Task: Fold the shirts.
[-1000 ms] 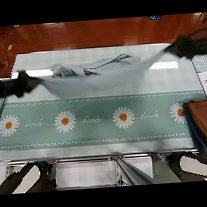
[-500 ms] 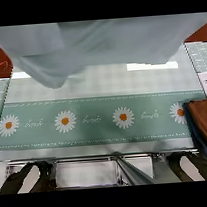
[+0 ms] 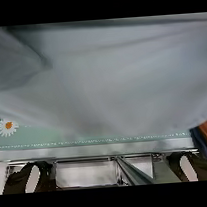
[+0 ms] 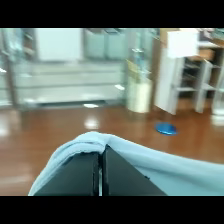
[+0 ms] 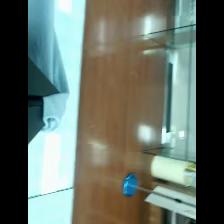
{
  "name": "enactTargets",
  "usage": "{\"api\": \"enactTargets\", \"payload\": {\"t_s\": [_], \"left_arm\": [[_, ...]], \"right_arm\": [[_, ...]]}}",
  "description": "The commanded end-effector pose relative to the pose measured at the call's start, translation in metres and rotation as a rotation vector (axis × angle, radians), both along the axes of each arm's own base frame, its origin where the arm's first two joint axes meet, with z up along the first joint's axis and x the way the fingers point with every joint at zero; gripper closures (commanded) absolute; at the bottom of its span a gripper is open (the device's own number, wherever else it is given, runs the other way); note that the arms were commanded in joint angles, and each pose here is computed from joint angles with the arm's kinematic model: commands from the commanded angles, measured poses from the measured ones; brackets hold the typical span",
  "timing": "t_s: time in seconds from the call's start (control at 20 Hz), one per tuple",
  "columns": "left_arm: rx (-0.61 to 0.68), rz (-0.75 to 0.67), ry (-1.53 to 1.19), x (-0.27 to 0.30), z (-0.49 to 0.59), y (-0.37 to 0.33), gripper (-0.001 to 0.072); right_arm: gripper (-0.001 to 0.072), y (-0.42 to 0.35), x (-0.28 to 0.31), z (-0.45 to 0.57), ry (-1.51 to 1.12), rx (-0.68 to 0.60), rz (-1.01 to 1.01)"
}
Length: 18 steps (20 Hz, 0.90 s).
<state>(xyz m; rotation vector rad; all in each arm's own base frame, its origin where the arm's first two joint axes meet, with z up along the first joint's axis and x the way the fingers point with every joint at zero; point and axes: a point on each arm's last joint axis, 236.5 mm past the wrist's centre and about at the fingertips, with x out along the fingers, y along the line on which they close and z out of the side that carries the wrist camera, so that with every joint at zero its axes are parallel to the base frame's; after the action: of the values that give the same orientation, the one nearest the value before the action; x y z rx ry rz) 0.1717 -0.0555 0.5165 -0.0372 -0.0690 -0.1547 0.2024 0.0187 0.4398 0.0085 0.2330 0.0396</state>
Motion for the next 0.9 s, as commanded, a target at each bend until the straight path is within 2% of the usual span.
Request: {"api": "enactTargets", "payload": {"t_s": [0.0, 0.25, 0.45, 0.6, 0.85], "left_arm": [[0.005, 0.141, 0.009, -0.026, -0.006, 0.025, 0.0688], [-0.091, 0.1, 0.278, 0.039, -0.065, 0.035, 0.0688], [-0.211, -0.06, 0.635, 0.121, -0.179, 0.023, 0.0688], [-0.28, -0.098, 0.884, 0.181, -0.289, 0.024, 0.0688], [-0.418, -0.058, 0.948, 0.3, -0.408, 0.017, 0.0688]], "right_arm": [[0.0688, -0.004, -0.008, -0.018, 0.07, 0.021, -0.029], [0.0688, -0.009, 0.032, -0.086, 0.261, 0.098, 0.002], [0.0688, -0.003, 0.09, -0.167, 0.443, 0.21, 0.106], [0.0688, 0.0, 0.139, -0.242, 0.576, 0.272, 0.186], [0.0688, -0.002, 0.245, -0.357, 0.679, 0.327, 0.144]]}}
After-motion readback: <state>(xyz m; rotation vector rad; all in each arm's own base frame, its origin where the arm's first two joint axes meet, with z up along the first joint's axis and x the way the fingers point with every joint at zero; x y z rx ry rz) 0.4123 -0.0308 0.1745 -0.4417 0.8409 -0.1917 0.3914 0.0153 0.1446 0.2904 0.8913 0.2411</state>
